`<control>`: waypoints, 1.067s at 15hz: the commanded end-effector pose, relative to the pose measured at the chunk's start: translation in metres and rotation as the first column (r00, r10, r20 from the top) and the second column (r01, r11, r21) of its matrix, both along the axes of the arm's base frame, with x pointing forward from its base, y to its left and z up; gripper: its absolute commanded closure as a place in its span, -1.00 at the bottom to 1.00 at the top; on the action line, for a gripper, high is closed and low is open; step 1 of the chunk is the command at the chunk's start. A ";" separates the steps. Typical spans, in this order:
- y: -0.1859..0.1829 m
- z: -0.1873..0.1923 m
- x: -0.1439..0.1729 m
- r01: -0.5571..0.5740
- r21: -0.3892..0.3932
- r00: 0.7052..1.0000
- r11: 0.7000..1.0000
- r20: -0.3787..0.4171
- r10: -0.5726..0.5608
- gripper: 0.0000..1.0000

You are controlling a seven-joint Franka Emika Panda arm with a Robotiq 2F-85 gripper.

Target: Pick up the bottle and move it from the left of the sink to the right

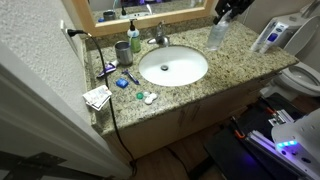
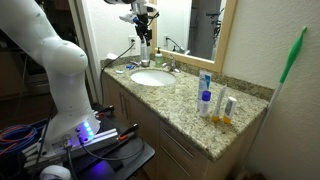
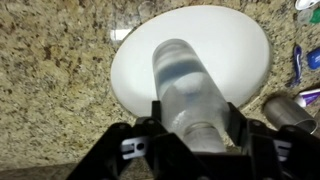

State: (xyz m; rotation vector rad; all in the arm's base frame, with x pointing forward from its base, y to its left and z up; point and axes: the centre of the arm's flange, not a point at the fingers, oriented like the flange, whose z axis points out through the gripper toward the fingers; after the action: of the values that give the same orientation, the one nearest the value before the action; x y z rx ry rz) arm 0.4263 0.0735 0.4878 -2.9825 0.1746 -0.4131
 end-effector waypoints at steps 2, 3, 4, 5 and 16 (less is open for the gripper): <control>-0.008 0.004 -0.014 0.041 0.022 0.999 0.999 0.013 -0.042 -0.23; -0.007 0.006 -0.017 0.048 0.026 0.999 0.999 0.017 -0.049 0.27; -0.016 -0.004 -0.005 0.094 0.012 0.995 0.995 -0.016 -0.094 0.27; -0.029 -0.011 -0.002 0.155 0.011 0.988 0.988 -0.024 -0.154 0.27; -0.185 -0.034 -0.023 0.486 0.031 0.872 0.874 -0.080 -0.482 -0.23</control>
State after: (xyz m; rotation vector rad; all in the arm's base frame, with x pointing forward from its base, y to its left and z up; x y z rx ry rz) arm 0.4037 -0.1110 0.4542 -2.8751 0.9390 -0.3407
